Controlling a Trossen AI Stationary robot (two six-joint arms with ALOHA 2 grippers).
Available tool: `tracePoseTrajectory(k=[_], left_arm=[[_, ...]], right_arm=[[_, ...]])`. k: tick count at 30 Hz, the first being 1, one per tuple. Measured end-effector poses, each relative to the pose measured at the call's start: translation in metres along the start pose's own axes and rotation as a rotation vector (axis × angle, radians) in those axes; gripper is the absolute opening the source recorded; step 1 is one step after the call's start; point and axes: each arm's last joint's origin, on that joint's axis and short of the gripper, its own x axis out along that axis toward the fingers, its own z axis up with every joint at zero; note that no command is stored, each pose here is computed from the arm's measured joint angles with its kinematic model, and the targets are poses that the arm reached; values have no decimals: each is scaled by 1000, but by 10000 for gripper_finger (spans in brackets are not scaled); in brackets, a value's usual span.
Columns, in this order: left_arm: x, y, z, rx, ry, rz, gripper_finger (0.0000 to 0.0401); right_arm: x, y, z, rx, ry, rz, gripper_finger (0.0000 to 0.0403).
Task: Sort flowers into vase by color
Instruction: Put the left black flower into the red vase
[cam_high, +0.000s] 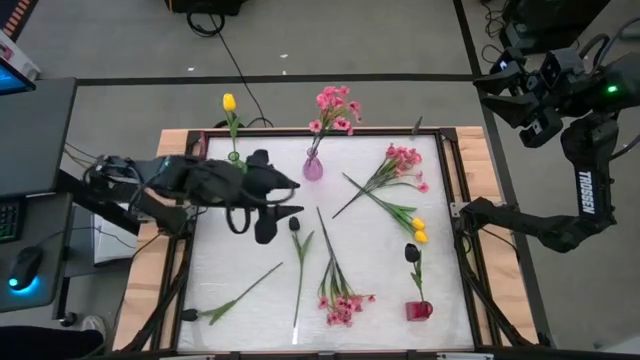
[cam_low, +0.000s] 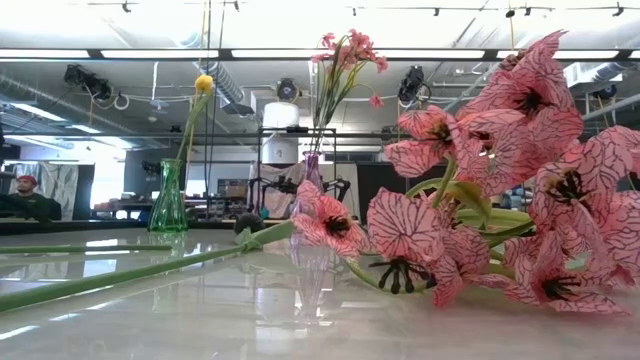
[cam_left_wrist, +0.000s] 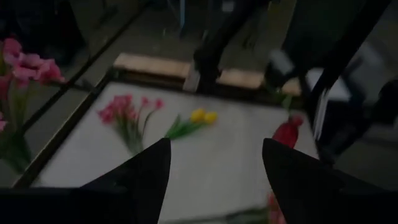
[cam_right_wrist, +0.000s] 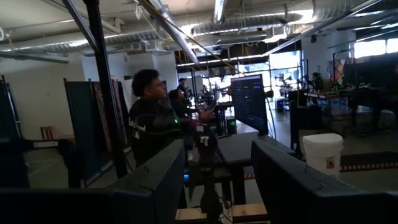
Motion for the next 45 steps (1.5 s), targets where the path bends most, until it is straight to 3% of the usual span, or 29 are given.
tracePoseTrajectory(k=[4, 12, 16, 25, 37, 45], left_arm=[[9, 8, -43, -76, -93, -38, 259], [30, 15, -121, -201, -153, -140, 259], [36, 17, -141, -241, -151, -158, 259], [45, 17, -184, -294, 10, -244, 259], [43, 9, -233, -392, 169, -263, 259], [37, 6, -260, -558, 323, -217, 259]], right_arm=[[0, 0, 0, -1, 0, 0, 196], [0, 0, 0, -1, 0, 0, 196], [0, 0, 0, -1, 0, 0, 196], [0, 0, 0, -1, -1, 0, 196], [0, 0, 0, -1, 0, 0, 196], [0, 0, 0, -1, 0, 0, 196]])
